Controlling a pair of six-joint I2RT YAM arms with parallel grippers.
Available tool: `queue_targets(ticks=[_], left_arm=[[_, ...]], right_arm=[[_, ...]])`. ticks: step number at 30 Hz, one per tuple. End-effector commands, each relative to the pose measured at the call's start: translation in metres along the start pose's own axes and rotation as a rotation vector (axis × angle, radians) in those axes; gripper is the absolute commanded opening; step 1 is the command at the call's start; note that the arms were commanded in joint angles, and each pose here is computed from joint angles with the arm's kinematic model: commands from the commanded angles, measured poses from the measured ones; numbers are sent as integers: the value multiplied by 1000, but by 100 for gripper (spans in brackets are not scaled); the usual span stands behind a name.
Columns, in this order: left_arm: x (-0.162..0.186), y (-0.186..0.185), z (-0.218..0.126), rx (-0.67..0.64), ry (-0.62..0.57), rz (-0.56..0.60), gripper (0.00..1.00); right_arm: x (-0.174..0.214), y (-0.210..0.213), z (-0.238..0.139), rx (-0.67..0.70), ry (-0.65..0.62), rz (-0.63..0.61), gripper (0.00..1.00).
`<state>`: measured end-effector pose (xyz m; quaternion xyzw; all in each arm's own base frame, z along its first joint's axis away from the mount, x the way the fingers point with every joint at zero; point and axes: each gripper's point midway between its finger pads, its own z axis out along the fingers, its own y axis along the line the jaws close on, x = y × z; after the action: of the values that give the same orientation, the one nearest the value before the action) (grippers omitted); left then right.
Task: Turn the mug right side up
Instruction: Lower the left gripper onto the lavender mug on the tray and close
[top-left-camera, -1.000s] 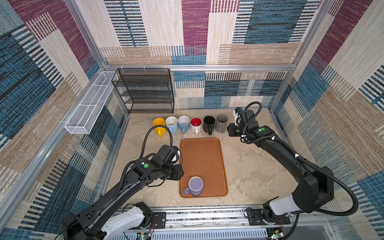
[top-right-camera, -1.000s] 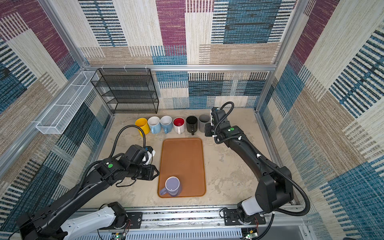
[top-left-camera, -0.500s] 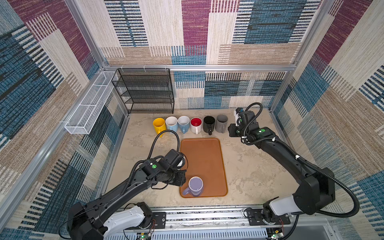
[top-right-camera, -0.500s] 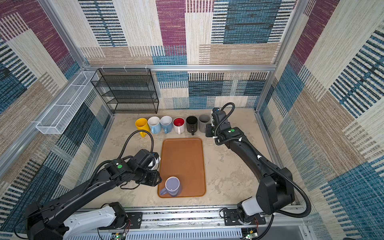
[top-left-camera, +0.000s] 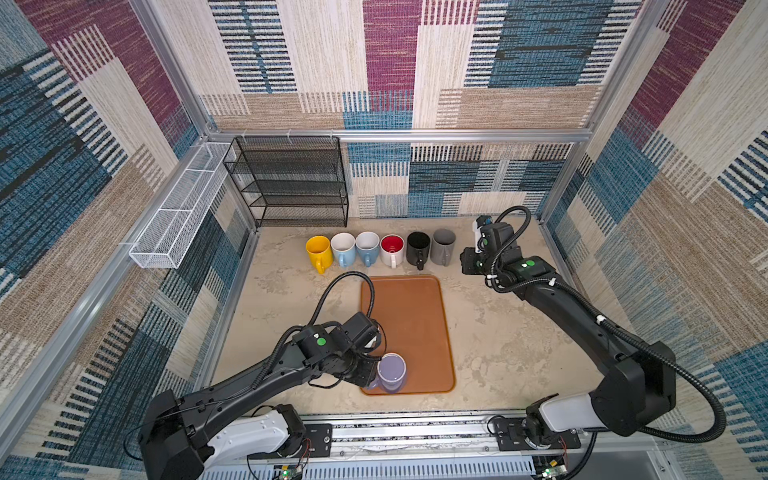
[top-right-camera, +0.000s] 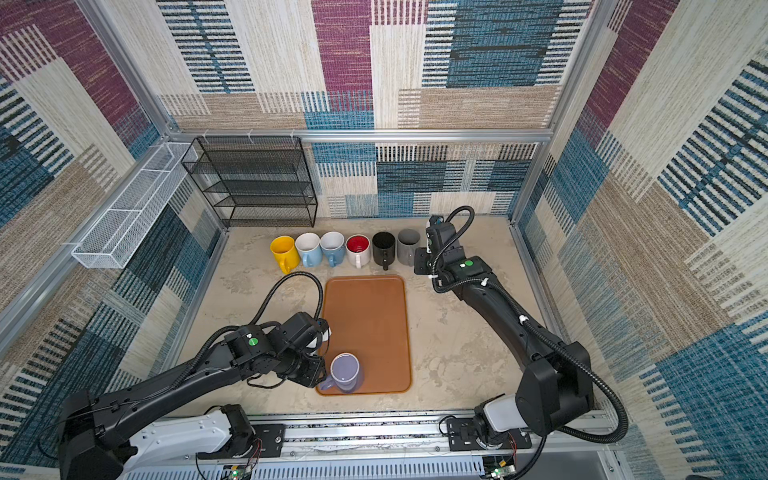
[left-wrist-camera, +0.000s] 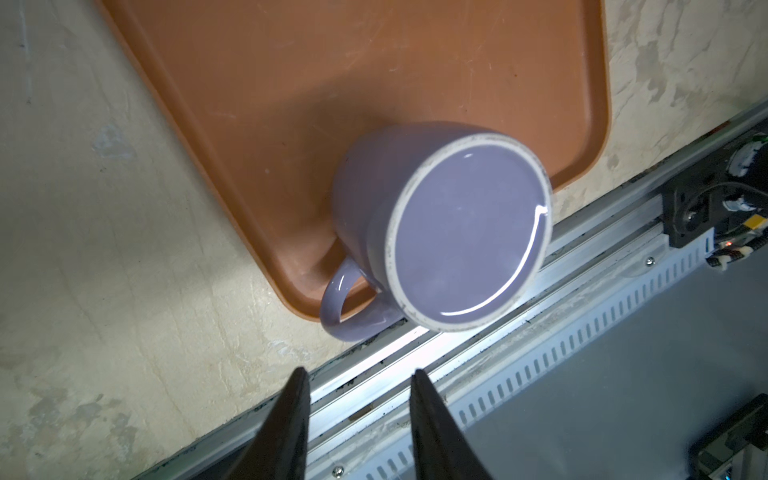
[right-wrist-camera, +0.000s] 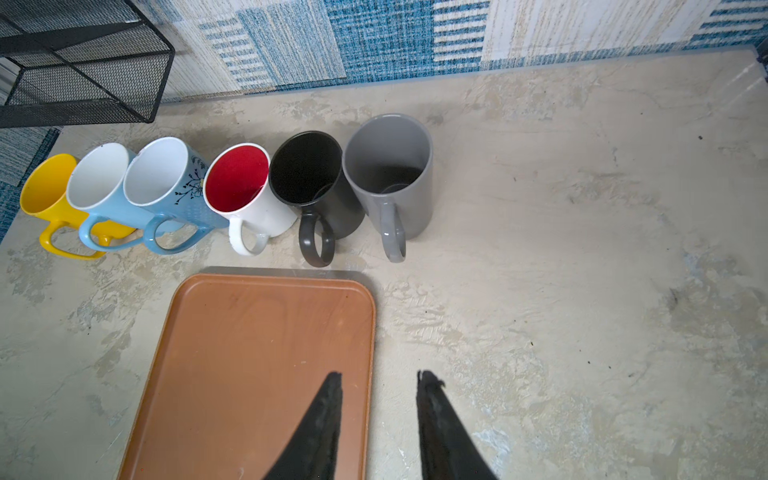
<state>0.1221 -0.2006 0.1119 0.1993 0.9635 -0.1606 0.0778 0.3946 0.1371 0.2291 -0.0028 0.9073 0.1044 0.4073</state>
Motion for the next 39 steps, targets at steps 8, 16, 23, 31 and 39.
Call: queue_targets(ticks=[8, 16, 23, 31, 39], left_arm=[[-5, -22, 19, 9, 11, 101, 37], [-15, -42, 28, 13, 11, 158, 36], [-28, -51, 34, -33, 0, 188, 35], [-39, -47, 30, -94, -42, 212, 35], [-33, -38, 29, -123, -27, 273, 35]], right_arm=[[-5, -3, -9, 12, -28, 17, 33], [-4, -5, -11, 17, -31, 17, 33], [-4, -8, -13, 25, -35, 17, 33], [-3, -13, -15, 37, -39, 21, 33], [-3, -14, -17, 39, -41, 25, 33]])
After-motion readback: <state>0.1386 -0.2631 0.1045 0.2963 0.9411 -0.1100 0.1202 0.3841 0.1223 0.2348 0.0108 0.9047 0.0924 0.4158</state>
